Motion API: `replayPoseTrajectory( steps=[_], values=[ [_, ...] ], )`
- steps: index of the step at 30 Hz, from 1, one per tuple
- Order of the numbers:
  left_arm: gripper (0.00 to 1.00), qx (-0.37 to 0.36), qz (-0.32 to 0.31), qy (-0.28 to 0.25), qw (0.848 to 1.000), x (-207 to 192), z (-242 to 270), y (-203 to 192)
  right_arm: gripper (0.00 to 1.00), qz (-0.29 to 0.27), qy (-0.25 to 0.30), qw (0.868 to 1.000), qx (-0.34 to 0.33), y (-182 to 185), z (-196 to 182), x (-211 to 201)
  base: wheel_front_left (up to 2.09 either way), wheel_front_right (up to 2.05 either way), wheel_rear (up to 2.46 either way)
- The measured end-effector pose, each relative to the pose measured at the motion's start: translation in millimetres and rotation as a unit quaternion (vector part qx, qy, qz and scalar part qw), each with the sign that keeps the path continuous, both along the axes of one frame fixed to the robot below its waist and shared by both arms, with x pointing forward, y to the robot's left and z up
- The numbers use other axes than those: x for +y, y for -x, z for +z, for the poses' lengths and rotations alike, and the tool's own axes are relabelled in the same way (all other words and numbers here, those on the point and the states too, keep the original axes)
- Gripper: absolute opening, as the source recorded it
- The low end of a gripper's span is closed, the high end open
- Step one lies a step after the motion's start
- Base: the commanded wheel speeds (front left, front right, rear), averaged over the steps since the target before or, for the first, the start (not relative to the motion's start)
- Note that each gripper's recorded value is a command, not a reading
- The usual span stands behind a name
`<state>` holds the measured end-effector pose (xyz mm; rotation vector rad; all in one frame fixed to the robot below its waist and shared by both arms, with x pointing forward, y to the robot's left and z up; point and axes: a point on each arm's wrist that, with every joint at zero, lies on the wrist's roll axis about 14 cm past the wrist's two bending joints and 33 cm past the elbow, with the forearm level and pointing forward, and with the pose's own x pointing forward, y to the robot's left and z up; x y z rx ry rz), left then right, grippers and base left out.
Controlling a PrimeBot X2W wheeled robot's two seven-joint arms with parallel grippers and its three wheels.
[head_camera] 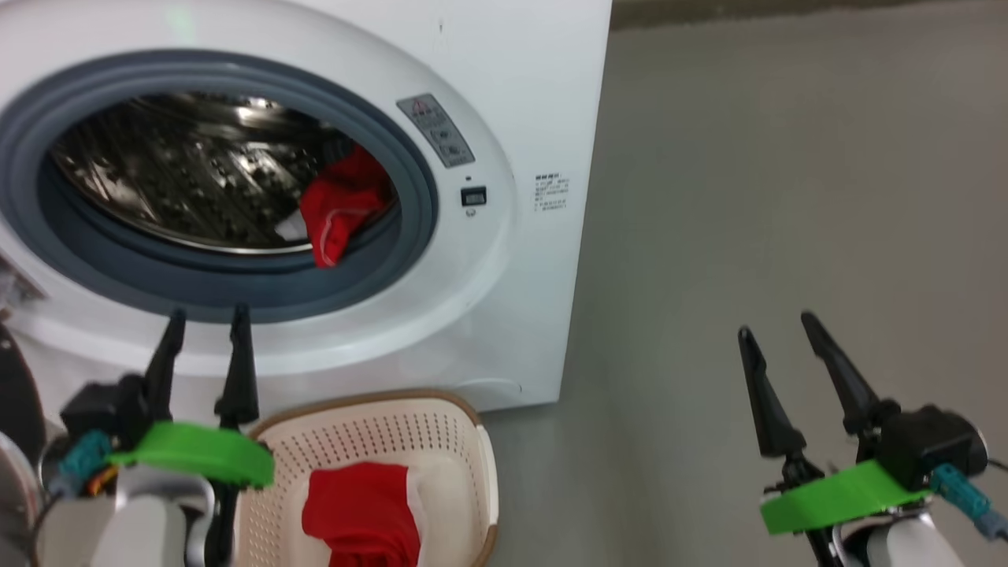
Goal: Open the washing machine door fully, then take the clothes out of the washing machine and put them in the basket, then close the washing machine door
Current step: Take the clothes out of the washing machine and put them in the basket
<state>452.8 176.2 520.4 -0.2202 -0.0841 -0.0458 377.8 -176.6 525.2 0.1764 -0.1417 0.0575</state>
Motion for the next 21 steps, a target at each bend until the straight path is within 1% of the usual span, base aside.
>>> replayPoseTrajectory(
  steps=[3,7,15,19,21],
  values=[
    [1.00,0.009,-0.009,-0.007,1.000,-3,-4,-25,1.00,0.001,0.005,1.000,-0.003,-16,1,0,0.00,0.00,0.00],
    [1.00,0.020,-0.020,-0.006,1.000,-11,-10,-58,1.00,0.000,0.010,1.000,0.009,-31,-9,-1,0.00,0.00,0.00],
    [1.00,0.056,-0.023,0.042,0.997,-20,-30,-118,1.00,-0.004,0.014,0.999,0.037,-54,-34,-5,0.00,0.00,0.00],
    [1.00,0.072,-0.008,0.090,0.993,-18,-39,-145,1.00,-0.005,0.017,0.999,0.047,-64,-44,-7,0.00,0.00,0.00],
    [1.00,0.079,-0.009,0.100,0.992,-22,-44,-157,1.00,-0.005,0.018,0.999,0.051,-69,-48,-8,0.00,0.00,0.00]
  ],
)
